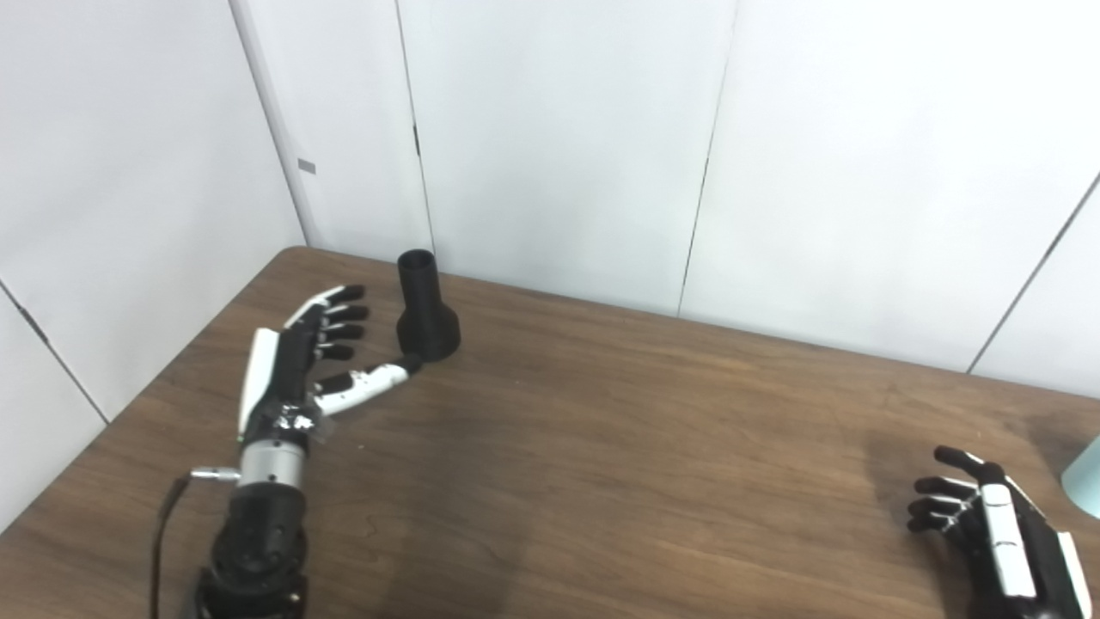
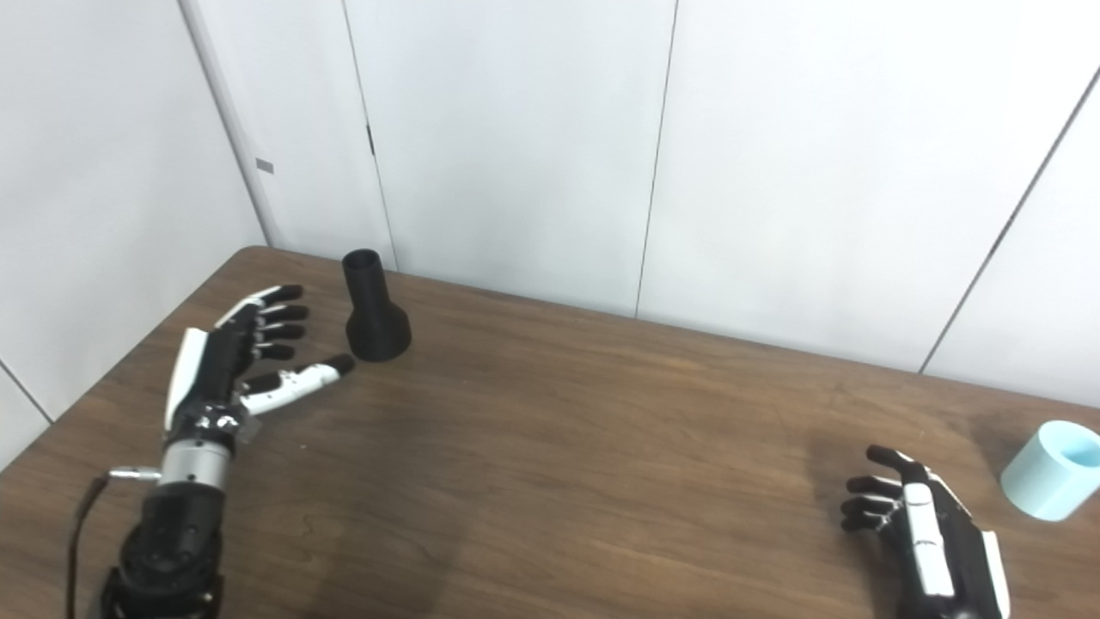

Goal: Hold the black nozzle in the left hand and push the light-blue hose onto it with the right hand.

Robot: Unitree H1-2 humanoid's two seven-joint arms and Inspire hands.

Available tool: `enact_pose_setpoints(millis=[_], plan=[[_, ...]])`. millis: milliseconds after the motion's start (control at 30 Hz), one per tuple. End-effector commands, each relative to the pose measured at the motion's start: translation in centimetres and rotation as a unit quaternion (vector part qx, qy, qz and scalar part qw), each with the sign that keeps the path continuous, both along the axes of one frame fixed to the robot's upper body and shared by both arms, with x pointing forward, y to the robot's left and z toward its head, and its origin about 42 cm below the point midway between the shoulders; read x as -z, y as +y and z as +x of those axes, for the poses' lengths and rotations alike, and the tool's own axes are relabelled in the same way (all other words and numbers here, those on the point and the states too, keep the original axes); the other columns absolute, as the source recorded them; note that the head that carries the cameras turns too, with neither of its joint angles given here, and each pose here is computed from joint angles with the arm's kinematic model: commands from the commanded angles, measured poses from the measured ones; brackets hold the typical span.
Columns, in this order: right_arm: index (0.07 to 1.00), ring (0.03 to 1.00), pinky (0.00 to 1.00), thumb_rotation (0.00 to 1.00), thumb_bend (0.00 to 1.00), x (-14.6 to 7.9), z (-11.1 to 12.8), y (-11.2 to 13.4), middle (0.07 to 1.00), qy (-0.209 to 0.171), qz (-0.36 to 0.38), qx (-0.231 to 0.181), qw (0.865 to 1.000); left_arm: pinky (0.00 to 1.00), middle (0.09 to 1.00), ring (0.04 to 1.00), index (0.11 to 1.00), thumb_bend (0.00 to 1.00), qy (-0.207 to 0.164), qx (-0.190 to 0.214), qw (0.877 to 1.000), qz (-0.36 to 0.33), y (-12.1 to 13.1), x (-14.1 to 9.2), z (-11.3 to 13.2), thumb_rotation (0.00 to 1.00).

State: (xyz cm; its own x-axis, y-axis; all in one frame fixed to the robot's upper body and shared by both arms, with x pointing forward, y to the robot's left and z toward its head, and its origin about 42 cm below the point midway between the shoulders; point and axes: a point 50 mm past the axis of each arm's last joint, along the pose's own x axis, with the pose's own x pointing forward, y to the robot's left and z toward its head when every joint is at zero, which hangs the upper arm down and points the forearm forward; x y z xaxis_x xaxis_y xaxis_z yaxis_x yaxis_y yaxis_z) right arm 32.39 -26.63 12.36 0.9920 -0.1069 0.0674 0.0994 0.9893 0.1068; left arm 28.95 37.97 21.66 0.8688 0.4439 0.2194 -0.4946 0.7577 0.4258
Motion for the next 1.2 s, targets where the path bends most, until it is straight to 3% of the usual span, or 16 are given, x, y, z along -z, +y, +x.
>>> enact_pose_setpoints(millis=[0, 200, 433, 567, 633, 767, 867, 1000, 1167], plan=[[0.652, 0.421, 0.35, 0.66, 0.22, -0.6, 0.1, 0.1, 0.505, -0.010, 0.002, -0.005, 1.000, 0.64, 0.751, 0.720, 0.773, 0.91, -0.045, -0.010, 0.999, 0.024, 1.0, -2.5, 1.0, 0.17], [0.645, 0.424, 0.35, 0.63, 0.23, -0.6, 0.2, 0.2, 0.501, -0.009, 0.011, -0.004, 1.000, 0.66, 0.761, 0.728, 0.765, 0.92, -0.045, -0.035, 0.997, 0.054, 2.7, -3.8, 2.0, 0.15], [0.631, 0.415, 0.34, 0.65, 0.23, -0.6, 0.1, 0.3, 0.489, -0.007, 0.009, -0.004, 1.000, 0.65, 0.778, 0.725, 0.768, 0.96, 0.014, -0.025, 0.992, 0.122, 4.0, -4.7, 4.1, 0.15], [0.636, 0.416, 0.34, 0.68, 0.25, -0.7, 0.0, 0.3, 0.487, -0.007, 0.007, -0.003, 1.000, 0.74, 0.817, 0.805, 0.786, 1.00, 0.038, -0.019, 0.986, 0.158, 3.5, -4.5, 5.6, 0.16], [0.631, 0.411, 0.34, 0.69, 0.25, -0.7, 0.0, 0.4, 0.479, -0.007, 0.005, -0.002, 1.000, 0.83, 0.852, 0.870, 0.813, 1.00, 0.054, -0.006, 0.982, 0.178, 3.3, -4.4, 6.1, 0.18], [0.631, 0.407, 0.34, 0.70, 0.25, -0.7, -0.1, 0.5, 0.474, -0.007, 0.005, -0.002, 1.000, 0.78, 0.914, 0.900, 0.888, 1.00, 0.120, 0.021, 0.967, 0.222, 2.9, -4.7, 7.4, 0.27], [0.629, 0.404, 0.34, 0.71, 0.23, -0.7, -0.1, 0.6, 0.469, -0.009, 0.006, -0.004, 1.000, 0.87, 0.966, 0.947, 0.958, 1.00, 0.162, 0.049, 0.955, 0.245, 2.8, -4.7, 8.3, 0.33], [0.625, 0.407, 0.34, 0.70, 0.23, -0.8, -0.3, 0.7, 0.469, -0.008, 0.005, -0.003, 1.000, 0.98, 0.966, 0.964, 0.969, 1.00, 0.177, 0.059, 0.947, 0.261, 2.5, -4.3, 9.7, 0.35], [0.633, 0.418, 0.36, 0.70, 0.22, -0.8, -0.4, 0.7, 0.478, -0.006, 0.006, -0.004, 1.000, 1.00, 0.987, 0.996, 0.973, 1.00, 0.182, 0.060, 0.946, 0.262, 1.8, -4.3, 10.9, 0.32]])
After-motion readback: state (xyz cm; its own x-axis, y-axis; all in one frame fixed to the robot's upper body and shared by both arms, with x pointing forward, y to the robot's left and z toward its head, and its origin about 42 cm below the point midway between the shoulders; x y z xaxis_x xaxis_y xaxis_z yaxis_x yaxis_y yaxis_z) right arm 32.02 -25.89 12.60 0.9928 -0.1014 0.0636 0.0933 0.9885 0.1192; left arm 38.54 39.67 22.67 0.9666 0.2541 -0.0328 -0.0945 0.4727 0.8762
